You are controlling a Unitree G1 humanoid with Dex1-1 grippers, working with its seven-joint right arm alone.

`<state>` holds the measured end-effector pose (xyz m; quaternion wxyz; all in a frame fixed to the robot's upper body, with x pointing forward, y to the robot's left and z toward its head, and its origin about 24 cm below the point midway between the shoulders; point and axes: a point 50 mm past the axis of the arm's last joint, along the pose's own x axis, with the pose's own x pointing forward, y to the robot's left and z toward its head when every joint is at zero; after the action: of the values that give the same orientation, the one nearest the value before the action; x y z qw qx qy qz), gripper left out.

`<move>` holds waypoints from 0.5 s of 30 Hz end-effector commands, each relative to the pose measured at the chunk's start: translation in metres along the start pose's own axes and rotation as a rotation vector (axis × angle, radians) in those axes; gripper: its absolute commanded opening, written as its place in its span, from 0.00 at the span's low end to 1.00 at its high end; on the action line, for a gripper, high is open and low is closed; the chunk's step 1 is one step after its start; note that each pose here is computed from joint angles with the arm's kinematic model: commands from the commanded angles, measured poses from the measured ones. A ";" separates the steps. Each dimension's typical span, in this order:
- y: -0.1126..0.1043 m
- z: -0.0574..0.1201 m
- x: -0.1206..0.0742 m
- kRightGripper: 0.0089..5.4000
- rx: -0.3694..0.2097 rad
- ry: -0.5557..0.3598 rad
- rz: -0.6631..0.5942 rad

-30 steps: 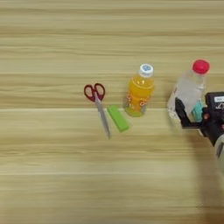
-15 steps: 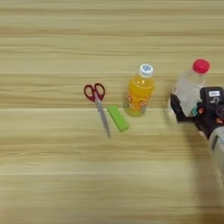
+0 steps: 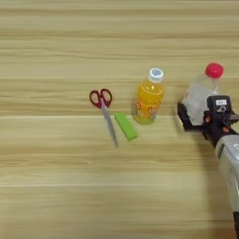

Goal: Move the objects on the table

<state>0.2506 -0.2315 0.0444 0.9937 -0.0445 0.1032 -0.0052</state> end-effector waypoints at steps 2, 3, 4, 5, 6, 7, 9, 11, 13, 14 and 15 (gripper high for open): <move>-0.007 0.028 0.013 0.99 -0.026 -0.145 -0.026; -0.007 0.027 0.014 0.99 -0.023 -0.148 -0.029; -0.008 0.027 0.015 0.99 -0.020 -0.151 -0.029; -0.007 0.027 0.016 0.99 -0.022 -0.160 -0.027; -0.007 0.028 0.016 0.99 -0.022 -0.166 -0.027; -0.007 0.028 0.017 0.99 -0.020 -0.170 -0.028; -0.007 0.029 0.018 0.99 -0.018 -0.180 -0.029; -0.007 0.030 0.019 0.99 -0.019 -0.188 -0.028; -0.006 0.032 0.019 0.99 -0.018 -0.199 -0.025; -0.006 0.033 0.019 0.99 -0.016 -0.204 -0.024; -0.005 0.034 0.020 0.99 -0.018 -0.208 -0.022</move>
<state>0.2614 -0.2342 0.0385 0.9960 -0.0387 0.0790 -0.0133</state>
